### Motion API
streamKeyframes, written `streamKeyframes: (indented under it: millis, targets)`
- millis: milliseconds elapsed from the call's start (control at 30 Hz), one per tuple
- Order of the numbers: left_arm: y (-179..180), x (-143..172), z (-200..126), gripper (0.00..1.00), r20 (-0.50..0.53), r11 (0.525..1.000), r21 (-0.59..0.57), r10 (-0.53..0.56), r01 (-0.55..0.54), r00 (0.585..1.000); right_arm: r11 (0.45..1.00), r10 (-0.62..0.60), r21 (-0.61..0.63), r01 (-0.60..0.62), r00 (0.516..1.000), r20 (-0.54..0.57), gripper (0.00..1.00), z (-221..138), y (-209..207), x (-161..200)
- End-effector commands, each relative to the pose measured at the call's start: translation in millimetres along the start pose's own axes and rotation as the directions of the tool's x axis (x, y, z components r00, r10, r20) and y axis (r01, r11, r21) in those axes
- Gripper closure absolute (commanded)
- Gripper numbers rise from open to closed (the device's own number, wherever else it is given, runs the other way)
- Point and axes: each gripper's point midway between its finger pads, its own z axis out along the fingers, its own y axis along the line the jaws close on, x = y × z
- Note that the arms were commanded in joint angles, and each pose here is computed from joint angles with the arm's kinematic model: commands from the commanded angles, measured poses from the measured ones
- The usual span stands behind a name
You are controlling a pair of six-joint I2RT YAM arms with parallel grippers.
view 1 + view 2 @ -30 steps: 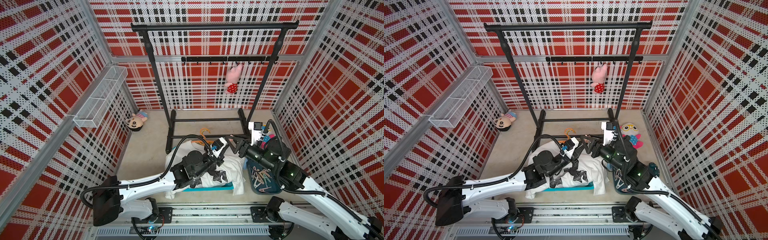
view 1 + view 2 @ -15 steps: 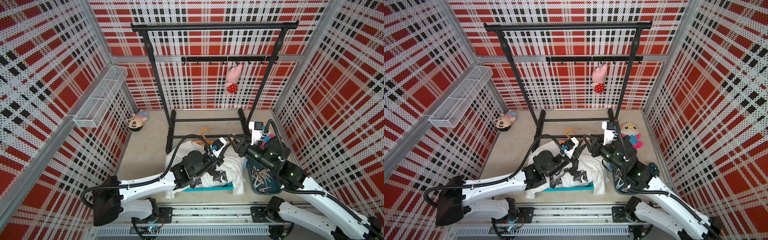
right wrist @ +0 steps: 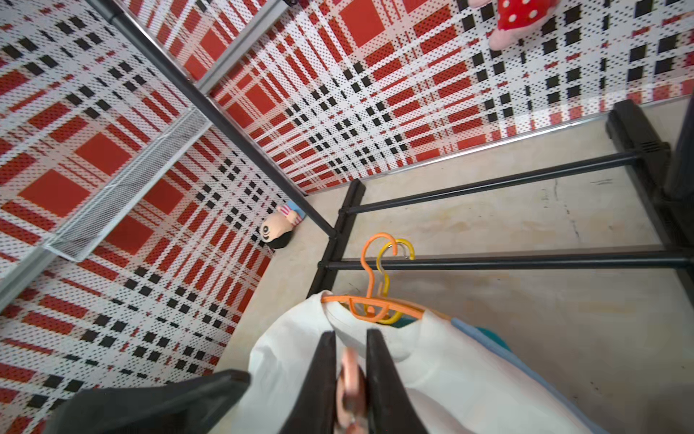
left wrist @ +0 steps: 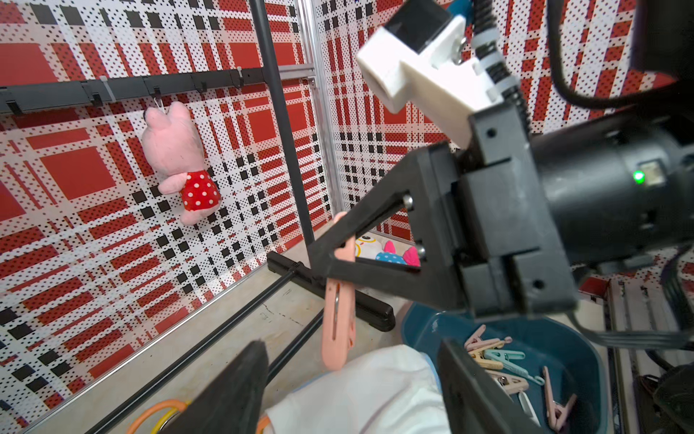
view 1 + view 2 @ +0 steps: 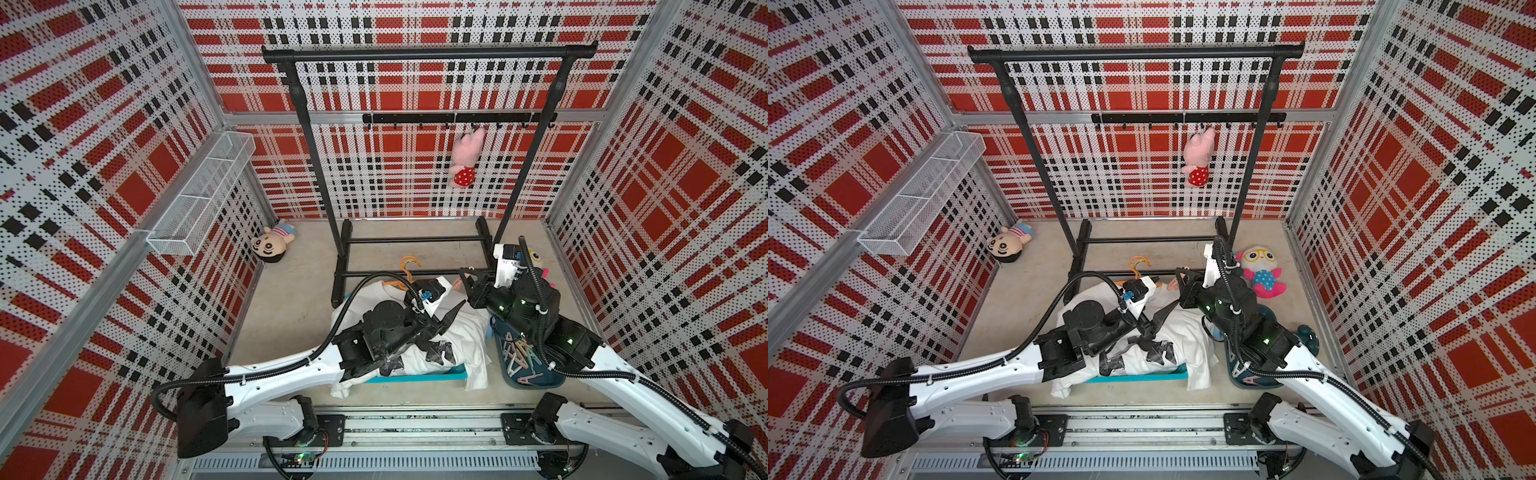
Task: Use clothespins to secure the t-shirt on both sides of the hanger
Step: Open the clothespin, then pick up the hanger from the basket.
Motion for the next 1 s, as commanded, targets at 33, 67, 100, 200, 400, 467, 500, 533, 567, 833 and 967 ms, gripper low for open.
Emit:
streamKeyframes:
  millis: [33,67,100,200,400,467,500,533,567,833,967]
  targets:
    - [45.6,4.5,-4.4,0.26,-0.072,0.989,-0.073,-0.137,0.132,0.988,0.991,-0.028,0.135,0.022,0.998,0.048,1.0,1.3,-30.8,-9.2]
    - [55.1,5.9,-4.8,0.27,-0.083,0.984,-0.087,-0.162,0.155,0.983,0.989,-0.024,0.148,0.017,0.999,0.048,1.0,2.2,-37.3,-9.2]
    - [68.9,7.7,-4.9,0.28,-0.092,0.976,-0.117,-0.193,0.182,0.977,0.987,-0.013,0.159,0.005,0.999,0.05,1.0,2.3,-44.1,-9.4]
    - [100.1,15.1,-1.8,0.29,-0.12,0.942,-0.225,-0.279,0.248,0.953,0.985,0.012,0.173,-0.021,0.998,0.054,1.0,3.9,-61.9,-6.9]
    - [156.0,69.2,11.8,0.4,-0.28,0.852,-0.43,-0.439,0.298,0.854,0.981,0.021,0.191,-0.029,0.999,0.044,1.0,4.1,-80.7,-2.4]
    - [169.6,92.7,17.4,0.42,-0.342,0.825,-0.49,-0.479,0.282,0.808,0.98,0.026,0.194,-0.032,0.999,0.036,1.0,4.4,-83.7,1.0]
    - [174.5,100.9,19.7,0.43,-0.362,0.813,-0.519,-0.489,0.265,0.793,0.98,0.024,0.199,-0.03,0.999,0.034,1.0,4.5,-85.8,2.1]
    - [177.8,109.3,22.4,0.43,-0.382,0.803,-0.544,-0.497,0.246,0.779,0.978,0.026,0.204,-0.032,0.999,0.033,1.0,4.4,-87.4,3.0]
    - [178.8,114.7,25.5,0.44,-0.394,0.797,-0.555,-0.504,0.238,0.769,0.978,0.026,0.207,-0.032,0.999,0.032,1.0,4.1,-88.6,3.6]
    - [181.6,148.7,39.0,0.44,-0.432,0.766,-0.618,-0.518,0.175,0.739,0.977,0.028,0.209,-0.033,0.999,0.024,1.0,-0.9,-91.0,6.6]
    - [194.1,157.6,42.6,0.48,-0.416,0.726,-0.668,-0.544,0.16,0.729,0.976,0.035,0.217,-0.035,0.999,0.007,1.0,-0.3,-92.5,10.0]
